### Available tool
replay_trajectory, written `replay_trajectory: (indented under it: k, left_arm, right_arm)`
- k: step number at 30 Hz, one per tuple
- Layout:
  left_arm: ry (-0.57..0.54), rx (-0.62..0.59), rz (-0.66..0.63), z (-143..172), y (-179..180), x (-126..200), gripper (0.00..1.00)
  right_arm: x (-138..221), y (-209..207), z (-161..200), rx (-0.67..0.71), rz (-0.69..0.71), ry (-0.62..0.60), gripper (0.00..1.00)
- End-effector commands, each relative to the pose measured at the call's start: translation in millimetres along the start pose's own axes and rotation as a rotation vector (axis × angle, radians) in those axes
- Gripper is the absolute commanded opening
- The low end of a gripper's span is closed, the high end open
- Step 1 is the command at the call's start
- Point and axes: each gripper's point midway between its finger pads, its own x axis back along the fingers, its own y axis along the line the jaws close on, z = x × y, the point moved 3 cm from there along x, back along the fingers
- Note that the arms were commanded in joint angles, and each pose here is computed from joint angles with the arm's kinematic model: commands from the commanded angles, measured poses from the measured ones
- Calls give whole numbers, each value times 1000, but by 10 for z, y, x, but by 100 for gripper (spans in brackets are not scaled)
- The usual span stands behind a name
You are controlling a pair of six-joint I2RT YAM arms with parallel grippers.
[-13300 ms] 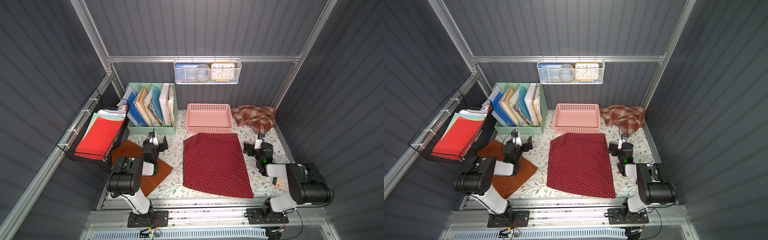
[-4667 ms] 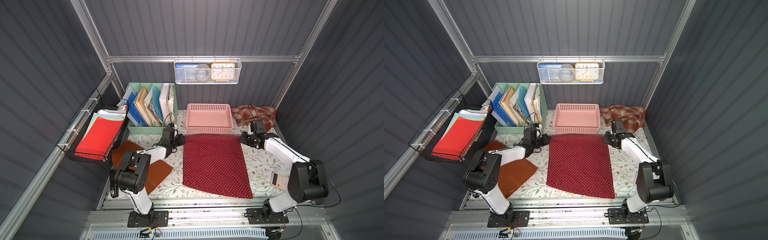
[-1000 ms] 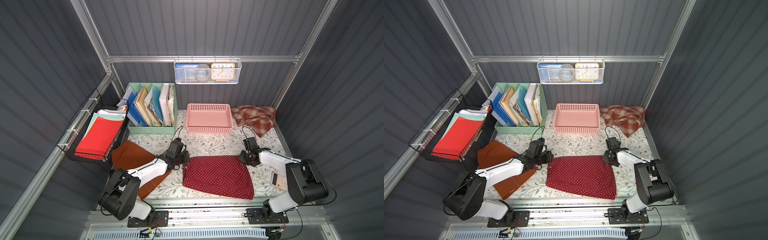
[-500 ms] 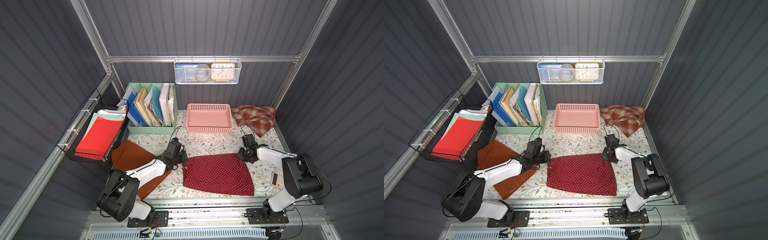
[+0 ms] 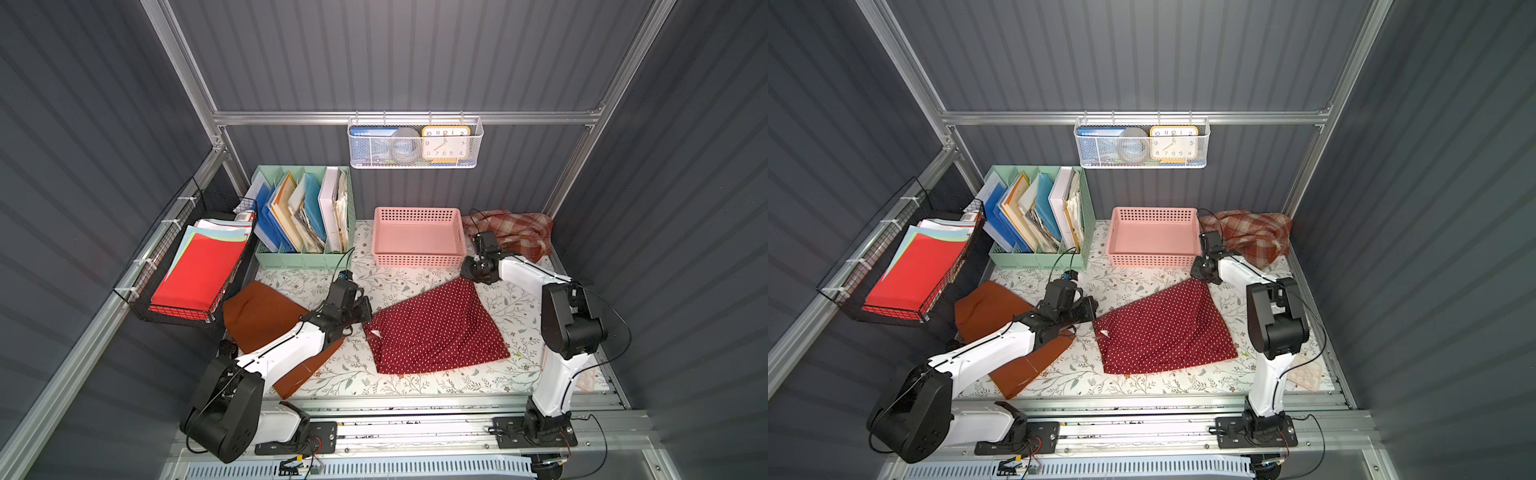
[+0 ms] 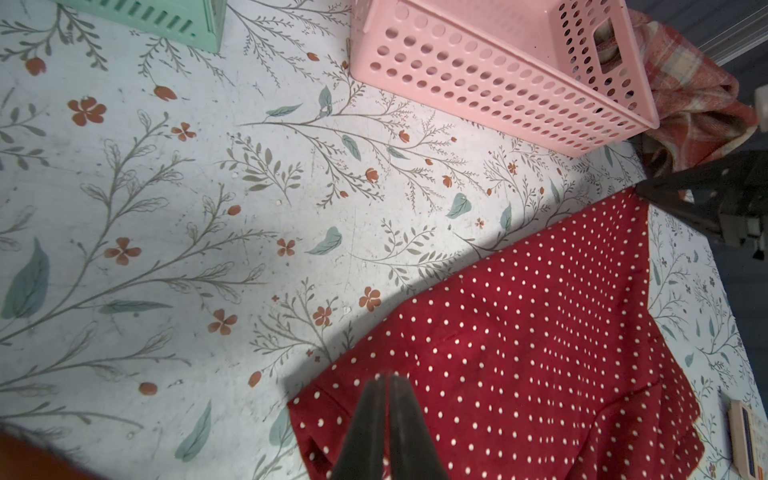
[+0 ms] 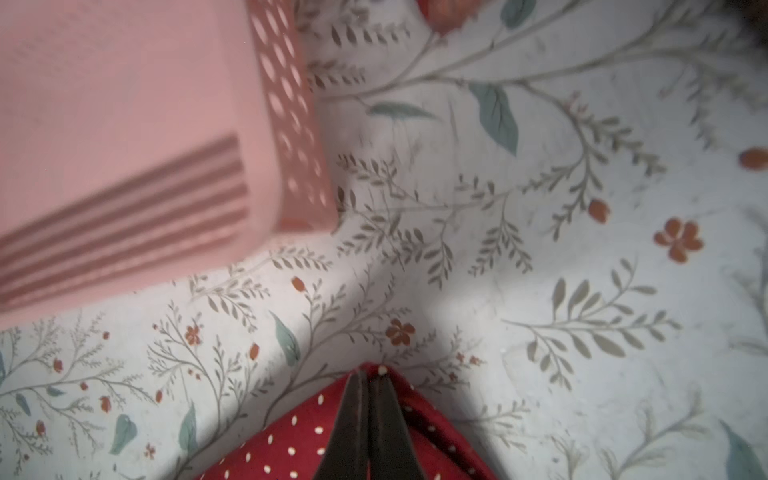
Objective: Roll up the skirts
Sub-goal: Adjust the skirt at the center of the board.
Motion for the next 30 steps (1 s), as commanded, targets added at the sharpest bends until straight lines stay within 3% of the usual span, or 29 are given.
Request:
replay_trajectory:
  k: [1, 3, 8, 12, 16, 21, 25, 30]
  left_arm:
    - [-13, -26, 16, -90, -57, 24, 0]
    - [-14, -23, 25, -80, -63, 20, 0]
    - [29, -6, 74, -2, -118, -60, 0]
    - [84, 38, 104, 191, -114, 21, 0]
    - [178, 127, 143, 618, -80, 257, 25]
    - [210, 165, 196, 805, -97, 554, 40]
    - [235, 194, 244, 925, -168, 525, 42]
    - [290, 171, 282, 1087, -403, 439, 41]
  right_arm:
    - [211, -215, 325, 10, 115, 59, 26]
    - [268, -304, 478, 8, 116, 74, 44]
    - [697, -577, 583, 3, 199, 4, 55]
    - [938, -838, 948, -55, 250, 38, 56]
    - [998, -1220, 1350, -94, 362, 60, 56]
    - [930, -1350, 1647, -97, 346, 101, 53]
    - [994, -1316, 1524, -69, 348, 72, 51]
    - [975, -1278, 1619, -80, 318, 148, 49]
